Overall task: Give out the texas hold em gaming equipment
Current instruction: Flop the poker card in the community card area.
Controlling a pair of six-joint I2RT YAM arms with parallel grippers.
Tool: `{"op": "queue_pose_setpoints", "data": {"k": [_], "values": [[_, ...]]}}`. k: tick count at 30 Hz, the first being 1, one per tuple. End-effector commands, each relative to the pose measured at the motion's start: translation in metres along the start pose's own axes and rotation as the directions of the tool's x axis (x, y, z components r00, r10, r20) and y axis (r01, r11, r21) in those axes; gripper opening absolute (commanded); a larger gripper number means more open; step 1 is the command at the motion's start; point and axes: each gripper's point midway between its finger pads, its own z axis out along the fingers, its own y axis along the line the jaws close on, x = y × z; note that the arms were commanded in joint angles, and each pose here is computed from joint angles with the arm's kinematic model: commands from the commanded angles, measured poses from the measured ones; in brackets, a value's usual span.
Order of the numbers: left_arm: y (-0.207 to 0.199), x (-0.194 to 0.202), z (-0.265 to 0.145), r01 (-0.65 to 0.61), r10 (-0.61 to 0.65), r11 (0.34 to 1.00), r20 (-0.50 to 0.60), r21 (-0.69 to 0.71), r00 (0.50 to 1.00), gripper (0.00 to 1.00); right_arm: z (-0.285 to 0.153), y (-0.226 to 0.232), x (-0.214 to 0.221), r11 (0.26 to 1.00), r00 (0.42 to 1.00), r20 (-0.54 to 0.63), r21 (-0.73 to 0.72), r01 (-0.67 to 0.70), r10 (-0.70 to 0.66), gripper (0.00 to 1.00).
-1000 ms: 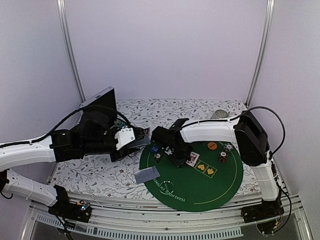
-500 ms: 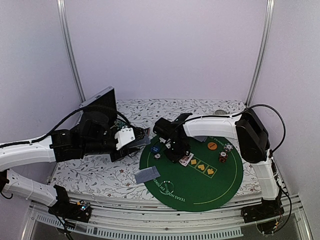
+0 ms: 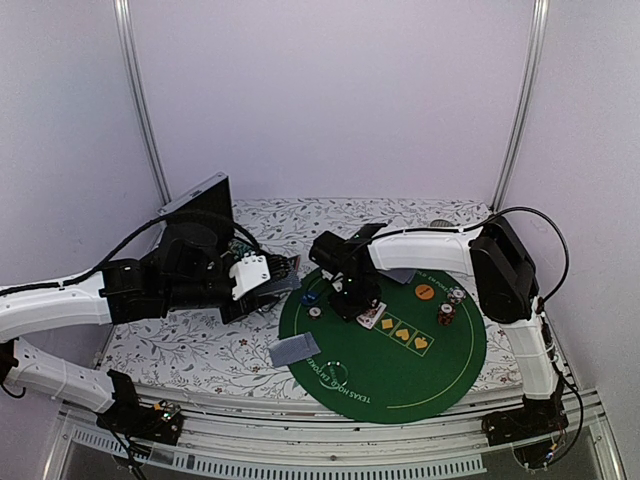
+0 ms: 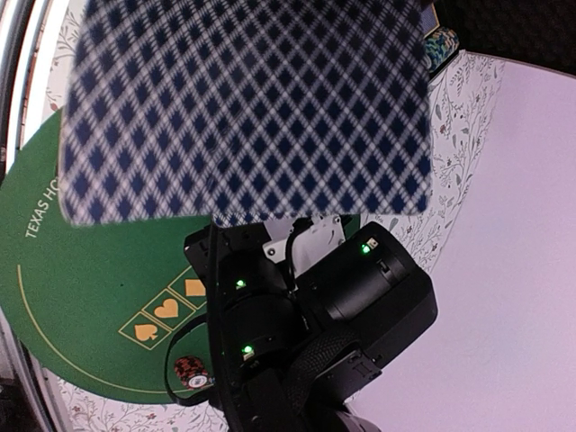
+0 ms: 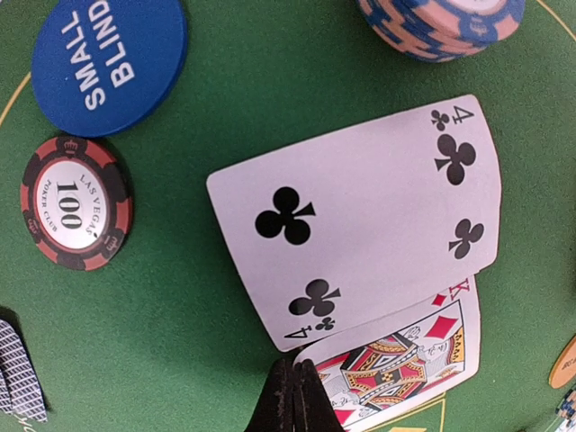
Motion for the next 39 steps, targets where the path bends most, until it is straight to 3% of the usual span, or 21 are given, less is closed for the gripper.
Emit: {"op": "queue_pose_setpoints", "data": {"k": [1, 14, 39], "values": [[0.006, -0.001, -0.002, 0.002, -0.002, 1.000, 0.012, -0.020, 1.000, 0.43, 0.003, -0.006, 0.004, 0.999, 0.999, -0.024, 0.029, -0.037, 0.038, 0.02], [0.006, -0.002, -0.003, 0.003, -0.002, 1.000, 0.018, -0.021, 1.000, 0.42, -0.007, -0.009, 0.017, 0.997, 0.996, -0.044, 0.023, -0.080, 0.081, 0.02], [0.006, -0.002, -0.003, 0.002, -0.001, 1.000, 0.016, -0.022, 1.000, 0.42, 0.003, -0.001, -0.012, 0.996, 0.997, 0.012, -0.052, -0.072, 0.072, 0.02]]}}
